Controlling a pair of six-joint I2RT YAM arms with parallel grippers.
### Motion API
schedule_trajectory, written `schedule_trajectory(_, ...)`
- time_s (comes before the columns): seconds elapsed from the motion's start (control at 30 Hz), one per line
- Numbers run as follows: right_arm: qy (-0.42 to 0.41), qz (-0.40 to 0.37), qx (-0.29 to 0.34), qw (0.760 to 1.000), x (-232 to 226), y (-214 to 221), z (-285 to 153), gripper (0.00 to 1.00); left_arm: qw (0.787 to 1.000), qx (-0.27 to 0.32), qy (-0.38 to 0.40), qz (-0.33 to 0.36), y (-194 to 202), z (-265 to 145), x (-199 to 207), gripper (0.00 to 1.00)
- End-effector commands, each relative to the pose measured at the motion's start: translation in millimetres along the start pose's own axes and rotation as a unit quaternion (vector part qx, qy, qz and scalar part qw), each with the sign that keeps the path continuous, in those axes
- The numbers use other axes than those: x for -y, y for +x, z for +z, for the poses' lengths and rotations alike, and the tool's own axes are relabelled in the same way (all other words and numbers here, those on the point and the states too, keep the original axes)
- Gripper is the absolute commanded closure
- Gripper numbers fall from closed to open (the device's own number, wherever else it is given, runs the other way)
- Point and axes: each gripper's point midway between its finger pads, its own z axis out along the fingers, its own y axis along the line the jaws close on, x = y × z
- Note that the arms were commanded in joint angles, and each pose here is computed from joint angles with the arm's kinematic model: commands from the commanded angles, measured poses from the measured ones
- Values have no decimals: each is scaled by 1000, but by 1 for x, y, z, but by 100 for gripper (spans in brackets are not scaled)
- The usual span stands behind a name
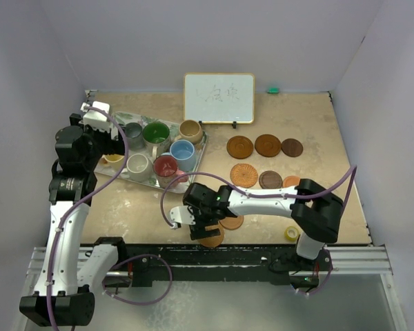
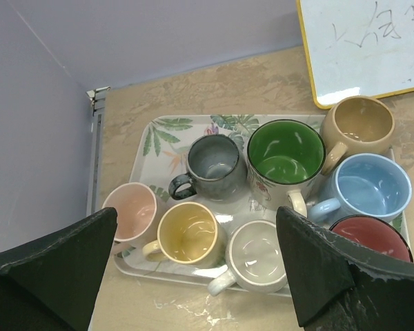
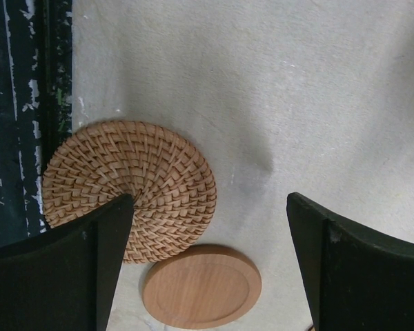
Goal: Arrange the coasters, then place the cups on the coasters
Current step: Move the cup to the center of the board.
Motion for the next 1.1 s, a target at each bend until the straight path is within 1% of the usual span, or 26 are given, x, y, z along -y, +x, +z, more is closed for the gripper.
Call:
schedule_trajectory(0.0, 17, -8, 5, 1000, 10, -10, -3, 7, 999, 37, 4, -3, -17, -3, 0, 6)
schedule_trajectory(0.07, 2, -2, 1, 1000, 4, -8, -2, 7, 999, 35, 5, -2, -15, -2, 1, 7)
schedule_trajectory(0.3, 29, 7, -23, 999, 16, 4, 3, 8, 999, 36, 6, 0, -16, -3, 1, 7)
schedule_trajectory(0.8, 69, 80, -5, 994, 80, 14, -11, 10, 999, 41, 5, 6, -15, -8, 1, 6)
schedule_trajectory(1.07, 91, 121, -23, 988, 112, 45, -13, 11, 999, 41, 6, 8, -14, -8, 1, 6)
